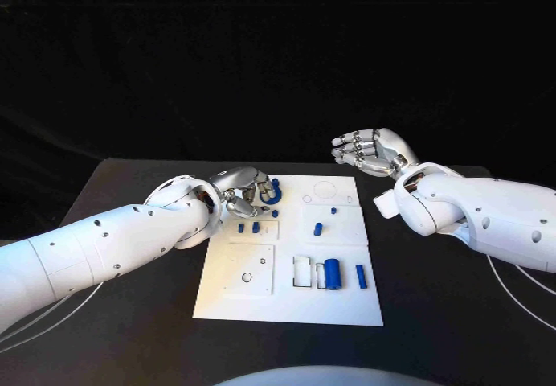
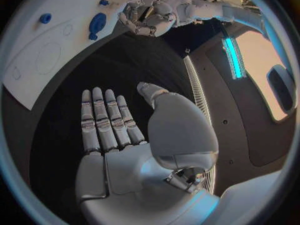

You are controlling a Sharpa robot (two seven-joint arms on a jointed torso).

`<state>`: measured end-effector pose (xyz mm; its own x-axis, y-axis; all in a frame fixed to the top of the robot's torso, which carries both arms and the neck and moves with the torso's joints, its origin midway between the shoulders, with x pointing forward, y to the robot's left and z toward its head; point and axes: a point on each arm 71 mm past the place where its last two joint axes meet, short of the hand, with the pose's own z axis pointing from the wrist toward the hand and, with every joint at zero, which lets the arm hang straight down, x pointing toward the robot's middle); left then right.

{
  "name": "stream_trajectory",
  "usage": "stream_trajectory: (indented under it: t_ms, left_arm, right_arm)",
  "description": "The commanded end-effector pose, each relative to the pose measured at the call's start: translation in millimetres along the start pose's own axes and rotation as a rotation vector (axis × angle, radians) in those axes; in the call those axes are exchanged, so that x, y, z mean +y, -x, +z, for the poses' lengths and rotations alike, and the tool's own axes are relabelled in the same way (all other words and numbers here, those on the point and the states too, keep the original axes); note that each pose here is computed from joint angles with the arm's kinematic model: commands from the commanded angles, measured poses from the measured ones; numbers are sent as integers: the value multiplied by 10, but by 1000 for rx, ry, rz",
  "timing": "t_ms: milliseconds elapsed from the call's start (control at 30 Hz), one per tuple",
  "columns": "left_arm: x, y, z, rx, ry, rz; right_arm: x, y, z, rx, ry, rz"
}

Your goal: Assemble the parts on the task board

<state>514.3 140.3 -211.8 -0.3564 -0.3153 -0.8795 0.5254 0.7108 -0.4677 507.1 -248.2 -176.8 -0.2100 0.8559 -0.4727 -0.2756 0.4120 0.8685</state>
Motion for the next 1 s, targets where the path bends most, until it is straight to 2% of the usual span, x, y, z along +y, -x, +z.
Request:
stream_trajectory:
  t_ms: [33,400,733,1000]
  left_arm:
    - [-49,-75,50,52,-41,135]
    - [-68,-170,191,92,-9,186]
    - [-102,-224,268,119,-1,192]
    - [-89,-250,298,125,15,205]
  right_arm:
    - [14,-26,2,18,12,6]
    - [19,-37,7,20,13,7]
    - [24,-45,10,21,15,8]
    - [24,-47,11,21,15,8]
